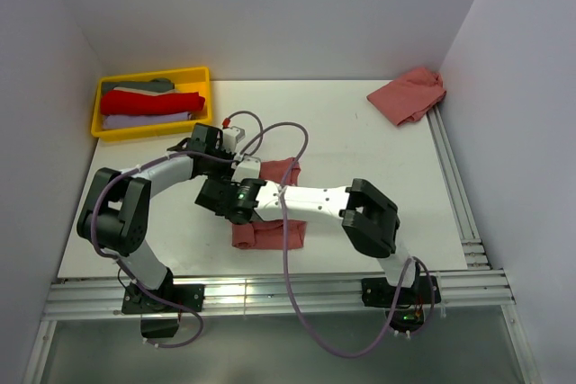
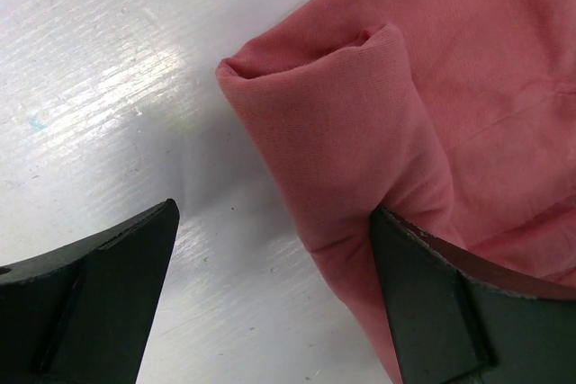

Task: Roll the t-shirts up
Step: Roll the tshirt

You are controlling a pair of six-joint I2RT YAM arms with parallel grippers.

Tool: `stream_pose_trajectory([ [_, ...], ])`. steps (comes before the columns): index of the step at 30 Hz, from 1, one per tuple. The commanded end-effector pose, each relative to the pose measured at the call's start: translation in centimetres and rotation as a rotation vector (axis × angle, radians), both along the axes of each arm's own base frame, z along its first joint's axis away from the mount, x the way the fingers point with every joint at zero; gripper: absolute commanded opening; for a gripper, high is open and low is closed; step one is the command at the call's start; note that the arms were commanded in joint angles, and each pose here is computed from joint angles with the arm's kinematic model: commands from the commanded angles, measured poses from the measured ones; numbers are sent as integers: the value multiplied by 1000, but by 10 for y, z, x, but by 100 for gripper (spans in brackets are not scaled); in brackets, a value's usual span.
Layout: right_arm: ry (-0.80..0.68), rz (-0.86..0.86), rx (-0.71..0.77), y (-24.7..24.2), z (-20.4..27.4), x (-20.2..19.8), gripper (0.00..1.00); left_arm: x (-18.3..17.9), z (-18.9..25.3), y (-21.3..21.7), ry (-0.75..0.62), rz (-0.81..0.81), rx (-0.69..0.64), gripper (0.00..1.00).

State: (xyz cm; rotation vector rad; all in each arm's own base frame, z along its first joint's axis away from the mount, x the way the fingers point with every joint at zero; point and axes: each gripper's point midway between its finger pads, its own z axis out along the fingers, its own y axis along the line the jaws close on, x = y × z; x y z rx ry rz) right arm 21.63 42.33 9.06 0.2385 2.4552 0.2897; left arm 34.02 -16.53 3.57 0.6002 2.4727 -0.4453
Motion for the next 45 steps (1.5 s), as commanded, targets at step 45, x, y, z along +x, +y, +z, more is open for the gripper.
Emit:
stream_pose_trajectory([
  [45,149,70,-45,-33,-81,-16,37,50,86,26,-135,55,-73,99],
])
